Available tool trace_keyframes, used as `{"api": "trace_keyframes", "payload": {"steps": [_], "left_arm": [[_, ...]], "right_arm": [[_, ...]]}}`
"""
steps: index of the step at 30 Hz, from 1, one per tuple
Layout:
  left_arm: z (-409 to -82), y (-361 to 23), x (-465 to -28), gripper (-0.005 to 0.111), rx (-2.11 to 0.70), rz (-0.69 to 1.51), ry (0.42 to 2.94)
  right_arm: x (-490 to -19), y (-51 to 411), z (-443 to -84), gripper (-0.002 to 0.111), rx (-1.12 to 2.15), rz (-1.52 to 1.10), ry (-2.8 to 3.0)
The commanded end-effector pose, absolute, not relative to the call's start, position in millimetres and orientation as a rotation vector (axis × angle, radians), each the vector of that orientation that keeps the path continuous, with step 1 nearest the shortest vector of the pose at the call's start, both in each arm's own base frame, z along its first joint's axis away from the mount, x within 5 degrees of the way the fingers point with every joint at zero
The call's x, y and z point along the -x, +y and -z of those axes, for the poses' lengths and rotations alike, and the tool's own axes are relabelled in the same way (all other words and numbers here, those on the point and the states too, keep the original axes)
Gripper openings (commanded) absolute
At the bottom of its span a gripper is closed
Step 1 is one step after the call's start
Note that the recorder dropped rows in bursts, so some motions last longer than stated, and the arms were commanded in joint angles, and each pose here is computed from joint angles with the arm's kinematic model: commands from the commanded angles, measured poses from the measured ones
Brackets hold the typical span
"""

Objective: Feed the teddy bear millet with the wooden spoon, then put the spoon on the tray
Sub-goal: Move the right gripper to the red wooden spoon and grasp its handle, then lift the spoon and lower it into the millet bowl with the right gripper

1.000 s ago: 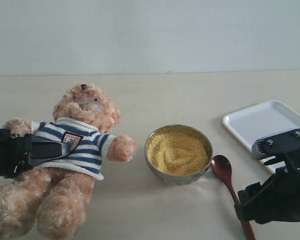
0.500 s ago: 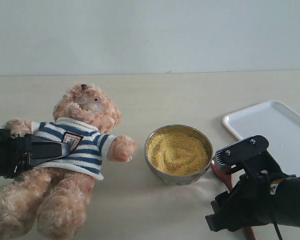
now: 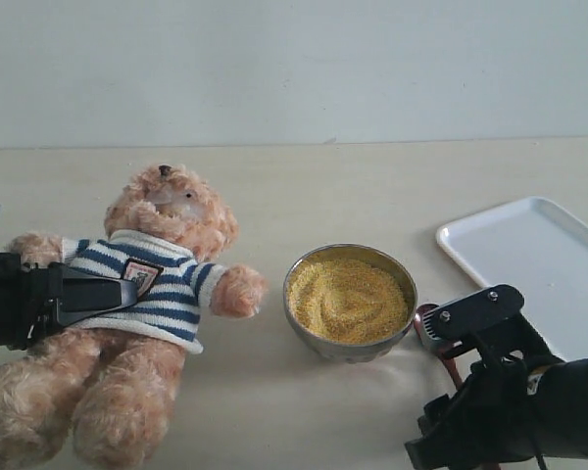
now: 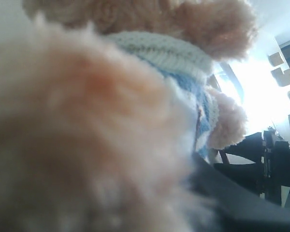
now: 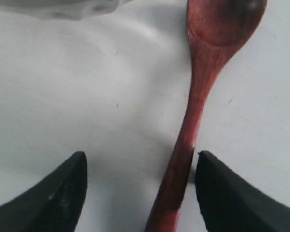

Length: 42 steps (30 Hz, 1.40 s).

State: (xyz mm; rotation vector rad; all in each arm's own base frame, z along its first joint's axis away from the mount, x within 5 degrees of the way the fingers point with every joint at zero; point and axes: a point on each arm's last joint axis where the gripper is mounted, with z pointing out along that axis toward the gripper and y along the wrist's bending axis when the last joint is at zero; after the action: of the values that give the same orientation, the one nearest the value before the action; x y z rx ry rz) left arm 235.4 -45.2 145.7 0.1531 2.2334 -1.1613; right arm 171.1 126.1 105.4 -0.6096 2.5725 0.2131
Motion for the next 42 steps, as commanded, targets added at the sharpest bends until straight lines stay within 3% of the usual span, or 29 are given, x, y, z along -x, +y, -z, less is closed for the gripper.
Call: {"api": "trace_keyframes", "payload": {"steps": [1,3,6,11,20,33,42], "left_arm": [[-147,-47,-234,0.005,-0.160,1.188,2.219],[-147,-47,-234,0.005,-0.160,1.188,2.219],[-147,-47,-234,0.005,-0.160,1.188,2.219],[-147,-47,-234,0.005,-0.160,1.188,2.219],[-147,-47,-234,0.005,-0.163,1.188,2.220],[-147,-47,-233,0.005,-0.183,1.188,2.228],[-147,-47,-233,0.005,-0.184,1.188,2.228]], "right_arm": [[-150,112,-91,0.063,0.606,-0.189,2.696],[-147,108,-89,0.063,0.567,-0.178,2.707],[-145,106,-88,0.045,0.537,-0.175,2.717],[-146,106,-88,0.002,0.603,-0.160,2.696],[-144,106,-88,0.000,0.595,-0.167,2.711],[-147,105,-89,0.000,0.319,-0.187,2.743],[-149,106,-117,0.000,0.285,-0.284,2.606]]}}
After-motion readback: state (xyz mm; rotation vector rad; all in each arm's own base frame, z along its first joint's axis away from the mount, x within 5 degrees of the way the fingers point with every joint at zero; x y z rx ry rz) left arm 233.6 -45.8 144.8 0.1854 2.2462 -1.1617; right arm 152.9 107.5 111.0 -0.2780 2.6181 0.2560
